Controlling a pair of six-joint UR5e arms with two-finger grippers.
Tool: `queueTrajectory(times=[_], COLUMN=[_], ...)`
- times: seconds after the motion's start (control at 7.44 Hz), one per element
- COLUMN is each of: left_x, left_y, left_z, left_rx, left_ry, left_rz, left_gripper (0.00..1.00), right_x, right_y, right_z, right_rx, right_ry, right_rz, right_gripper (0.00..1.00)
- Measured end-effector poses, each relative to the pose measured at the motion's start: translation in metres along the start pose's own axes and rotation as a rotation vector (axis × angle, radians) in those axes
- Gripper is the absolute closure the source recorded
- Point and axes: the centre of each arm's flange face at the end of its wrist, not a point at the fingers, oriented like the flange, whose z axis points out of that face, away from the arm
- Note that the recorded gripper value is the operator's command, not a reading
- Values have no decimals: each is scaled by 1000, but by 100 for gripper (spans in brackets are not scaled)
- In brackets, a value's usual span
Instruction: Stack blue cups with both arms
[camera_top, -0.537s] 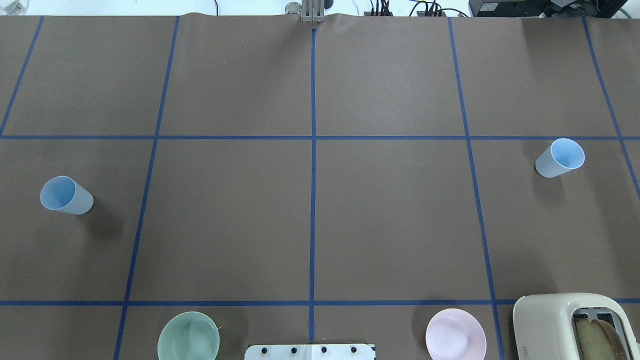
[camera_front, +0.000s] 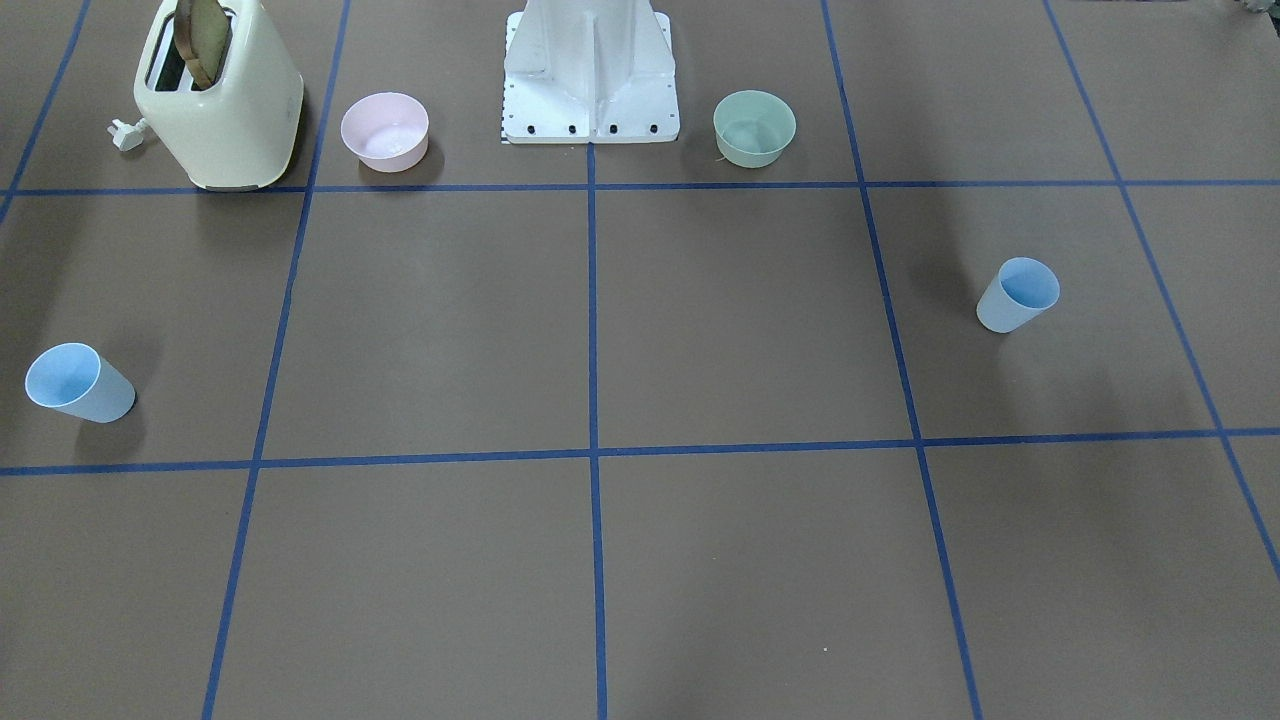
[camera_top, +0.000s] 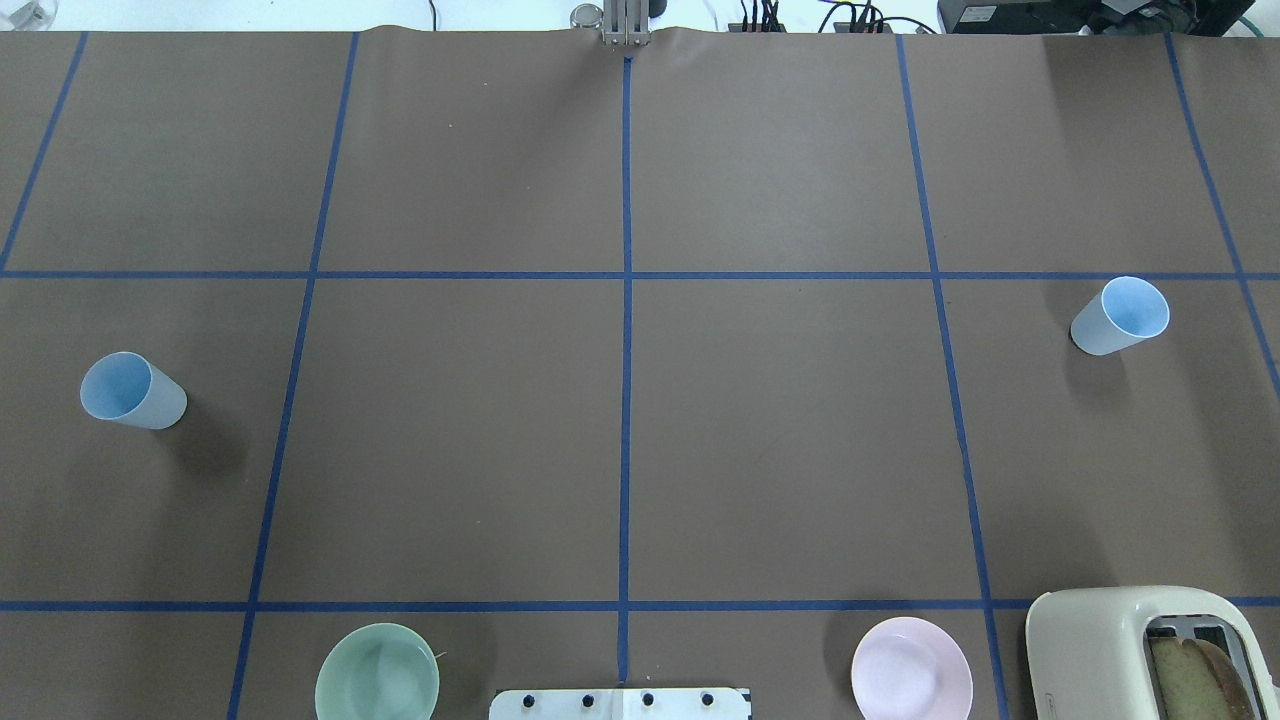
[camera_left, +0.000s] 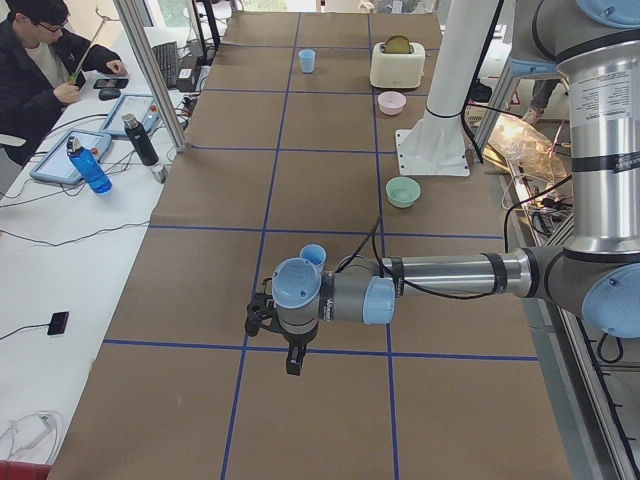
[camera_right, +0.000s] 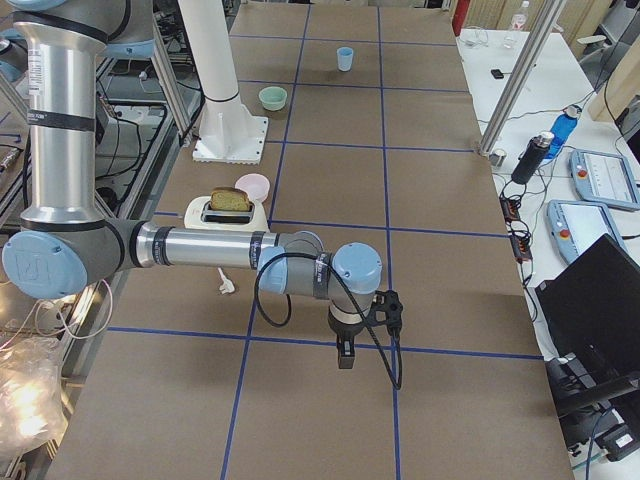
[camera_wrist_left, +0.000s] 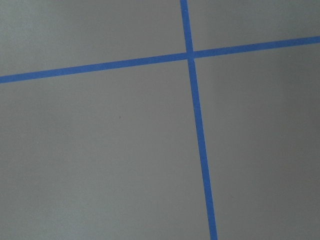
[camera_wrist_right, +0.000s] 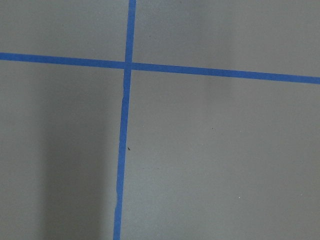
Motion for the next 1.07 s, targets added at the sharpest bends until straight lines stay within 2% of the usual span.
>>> queueTrajectory(times=[0.27, 0.4, 0.67, 0.81, 1.07], left_x=[2, 4, 11, 17, 35], left_y=[-2, -5, -15, -22, -48], left_z=[-2, -5, -12, -18, -38], left_rx=[6, 12, 32, 62, 187], left_ry=[1, -1, -5, -8, -17], left_rz=[6, 9, 26, 56, 171], left_gripper=[2, 2, 2, 2, 2], right_x=[-14, -26, -47, -53, -64], right_y=[-5, -10, -21, -22, -28], right_z=[-16, -28, -49, -55, -61], right_rx=[35, 79, 204, 250, 298], right_ry=[-4, -17, -55, -70, -79], right_rz=[-22, -56, -116, -114, -140], right_gripper=[0, 0, 0, 0, 0])
